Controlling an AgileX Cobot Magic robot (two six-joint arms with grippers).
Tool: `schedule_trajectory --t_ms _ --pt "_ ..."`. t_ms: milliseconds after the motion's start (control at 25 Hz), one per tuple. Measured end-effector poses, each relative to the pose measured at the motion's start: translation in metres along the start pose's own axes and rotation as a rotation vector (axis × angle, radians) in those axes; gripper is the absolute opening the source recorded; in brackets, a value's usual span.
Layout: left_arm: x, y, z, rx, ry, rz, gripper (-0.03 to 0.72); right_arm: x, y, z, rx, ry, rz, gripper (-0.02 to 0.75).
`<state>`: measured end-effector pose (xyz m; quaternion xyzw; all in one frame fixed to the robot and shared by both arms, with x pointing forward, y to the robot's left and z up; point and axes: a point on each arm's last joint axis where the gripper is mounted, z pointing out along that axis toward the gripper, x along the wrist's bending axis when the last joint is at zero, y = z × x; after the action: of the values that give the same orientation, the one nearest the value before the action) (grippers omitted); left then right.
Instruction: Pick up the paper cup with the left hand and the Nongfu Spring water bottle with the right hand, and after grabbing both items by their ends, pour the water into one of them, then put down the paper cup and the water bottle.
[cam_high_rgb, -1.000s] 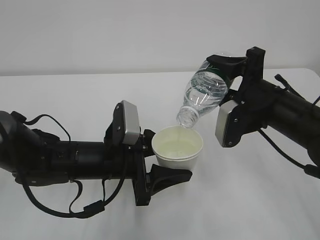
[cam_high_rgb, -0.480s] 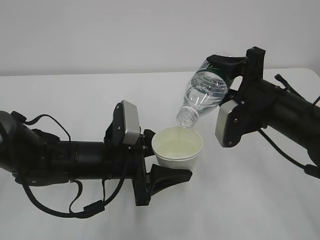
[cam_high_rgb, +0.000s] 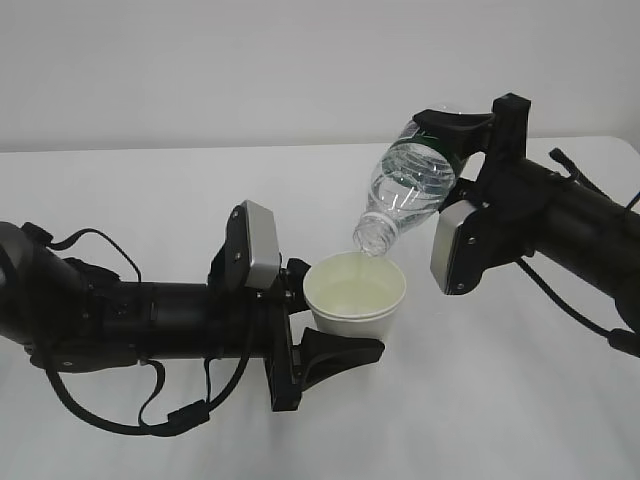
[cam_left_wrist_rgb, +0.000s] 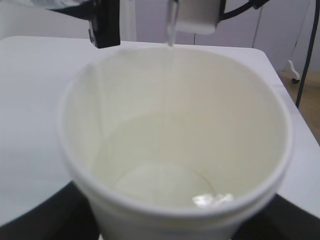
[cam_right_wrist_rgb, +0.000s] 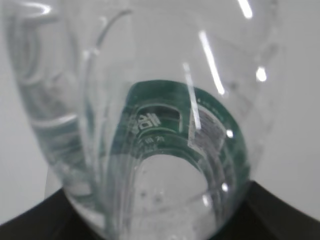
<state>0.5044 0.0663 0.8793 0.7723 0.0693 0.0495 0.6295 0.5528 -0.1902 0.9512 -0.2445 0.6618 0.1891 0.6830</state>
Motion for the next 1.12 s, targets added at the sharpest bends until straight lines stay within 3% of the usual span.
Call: schedule_trajectory --t_ms 1120 --pt "0.0000 0.0000 0.0000 0.000 0.000 0.000 0.483 0.0000 0.0000 0.0000 0.000 0.000 -0.011 0.456"
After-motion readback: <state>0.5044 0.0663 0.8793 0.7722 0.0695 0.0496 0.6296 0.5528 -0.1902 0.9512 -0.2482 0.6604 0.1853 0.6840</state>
